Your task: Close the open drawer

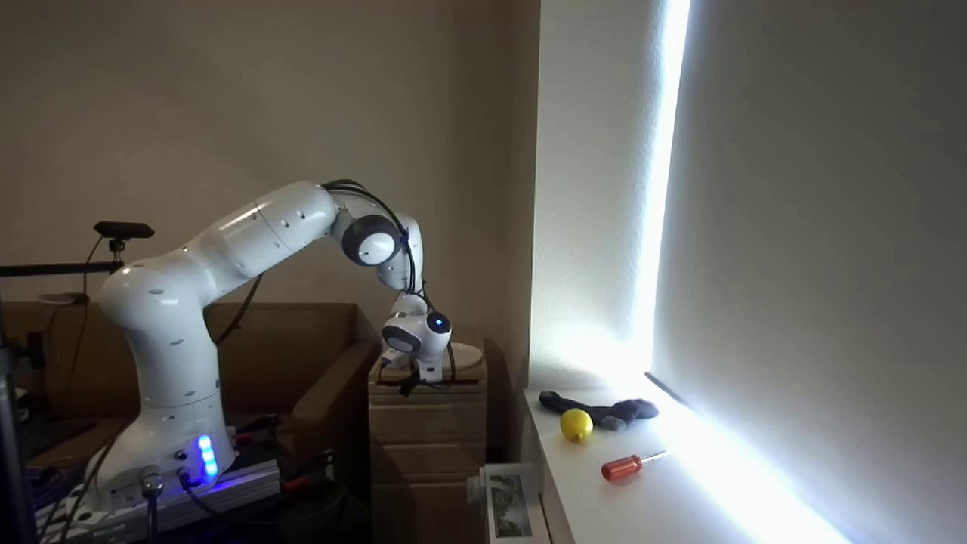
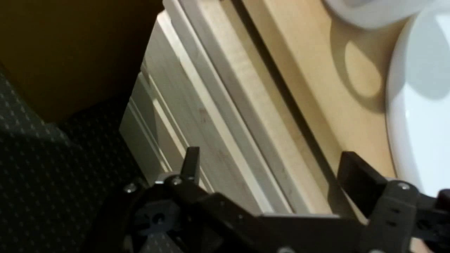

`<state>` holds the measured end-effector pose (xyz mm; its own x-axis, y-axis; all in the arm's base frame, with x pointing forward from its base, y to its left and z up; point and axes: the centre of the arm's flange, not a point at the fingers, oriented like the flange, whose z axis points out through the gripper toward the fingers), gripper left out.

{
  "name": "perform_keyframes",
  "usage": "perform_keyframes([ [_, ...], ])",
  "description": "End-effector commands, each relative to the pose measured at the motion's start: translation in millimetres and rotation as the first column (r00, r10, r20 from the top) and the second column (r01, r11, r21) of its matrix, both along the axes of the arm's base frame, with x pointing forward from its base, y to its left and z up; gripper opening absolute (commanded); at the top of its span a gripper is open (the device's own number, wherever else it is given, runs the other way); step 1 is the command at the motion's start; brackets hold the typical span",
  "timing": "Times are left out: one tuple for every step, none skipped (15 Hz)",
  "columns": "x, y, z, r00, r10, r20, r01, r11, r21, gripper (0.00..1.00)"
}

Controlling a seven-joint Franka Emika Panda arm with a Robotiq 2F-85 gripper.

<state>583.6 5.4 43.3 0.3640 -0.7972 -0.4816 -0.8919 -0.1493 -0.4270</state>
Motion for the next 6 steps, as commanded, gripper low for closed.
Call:
perform_keyframes([
  [-7, 15, -5, 0.996, 0.077, -0.035, -0.075, 0.996, 0.055, 1.00],
  [-11, 18, -6, 0.993, 0.094, -0.074, -0.093, 0.995, 0.019, 1.00],
  [-14, 17, -11, 0.987, 0.118, -0.109, -0.118, 0.993, 0.001, 1.00],
  [-12, 16, -13, 0.995, 0.082, -0.054, -0.080, 0.996, 0.038, 1.00],
  [-14, 16, -17, 0.994, 0.084, -0.070, -0.082, 0.996, 0.028, 1.00],
  [-14, 19, -17, 0.994, 0.081, -0.067, -0.080, 0.996, 0.027, 1.00],
])
